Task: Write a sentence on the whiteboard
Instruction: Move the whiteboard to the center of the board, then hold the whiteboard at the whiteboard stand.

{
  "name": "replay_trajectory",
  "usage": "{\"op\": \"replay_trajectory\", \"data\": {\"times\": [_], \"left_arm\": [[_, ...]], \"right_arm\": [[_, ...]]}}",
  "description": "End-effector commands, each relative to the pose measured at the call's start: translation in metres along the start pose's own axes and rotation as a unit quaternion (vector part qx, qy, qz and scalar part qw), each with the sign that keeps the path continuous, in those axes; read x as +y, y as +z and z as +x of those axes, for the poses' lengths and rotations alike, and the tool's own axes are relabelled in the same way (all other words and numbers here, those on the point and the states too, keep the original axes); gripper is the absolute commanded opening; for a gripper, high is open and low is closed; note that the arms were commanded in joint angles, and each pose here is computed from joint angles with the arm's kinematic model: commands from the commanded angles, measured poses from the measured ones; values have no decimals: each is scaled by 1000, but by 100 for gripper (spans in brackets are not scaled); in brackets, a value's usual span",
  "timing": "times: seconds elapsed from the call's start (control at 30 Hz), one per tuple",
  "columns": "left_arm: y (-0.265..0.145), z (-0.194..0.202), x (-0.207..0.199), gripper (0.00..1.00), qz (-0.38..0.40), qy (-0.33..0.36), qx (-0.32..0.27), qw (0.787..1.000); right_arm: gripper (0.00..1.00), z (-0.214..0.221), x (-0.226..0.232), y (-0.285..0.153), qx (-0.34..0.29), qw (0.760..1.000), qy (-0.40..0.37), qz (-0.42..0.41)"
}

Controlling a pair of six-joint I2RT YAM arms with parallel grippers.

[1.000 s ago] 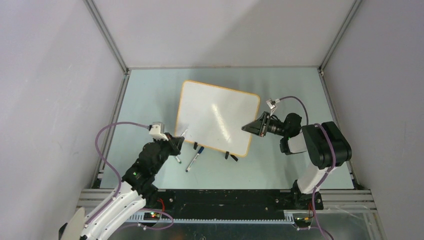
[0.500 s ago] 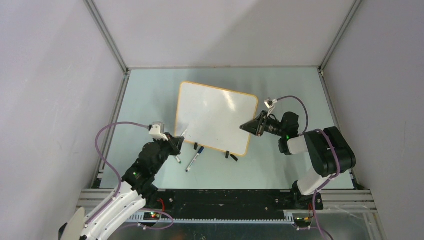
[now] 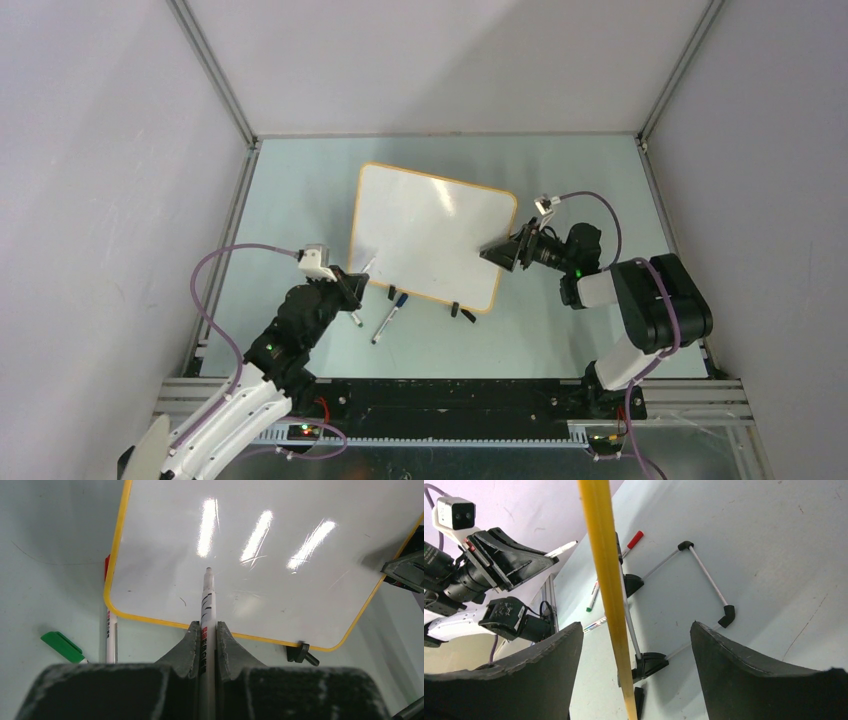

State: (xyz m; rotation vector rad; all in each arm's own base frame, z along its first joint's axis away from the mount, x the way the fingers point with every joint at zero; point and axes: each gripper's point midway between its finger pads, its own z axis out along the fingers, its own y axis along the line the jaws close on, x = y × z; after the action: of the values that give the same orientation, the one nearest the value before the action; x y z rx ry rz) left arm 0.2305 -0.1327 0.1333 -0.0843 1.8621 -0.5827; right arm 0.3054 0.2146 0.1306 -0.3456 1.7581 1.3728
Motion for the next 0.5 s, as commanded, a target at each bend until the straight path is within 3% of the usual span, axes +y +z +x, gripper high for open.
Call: {"op": "replay_trajectory", "data": {"times": [0.0, 0.07, 0.13, 0.47], "left_arm": [[0, -12, -6, 0, 11, 6, -19, 1000], [0, -12, -5, 0, 9, 7, -19, 1000], [0, -12, -5, 0, 10, 7, -19, 1000], [-3, -15, -4, 0, 10, 7, -30, 999]], "right_arm": [[87, -16, 5, 1, -21, 999, -24, 2], [96, -17, 5, 0, -21, 1000, -21, 4], [99, -18, 11, -1, -16, 1000, -23, -8], [99, -27, 23, -10, -12, 999, -43, -22]]}}
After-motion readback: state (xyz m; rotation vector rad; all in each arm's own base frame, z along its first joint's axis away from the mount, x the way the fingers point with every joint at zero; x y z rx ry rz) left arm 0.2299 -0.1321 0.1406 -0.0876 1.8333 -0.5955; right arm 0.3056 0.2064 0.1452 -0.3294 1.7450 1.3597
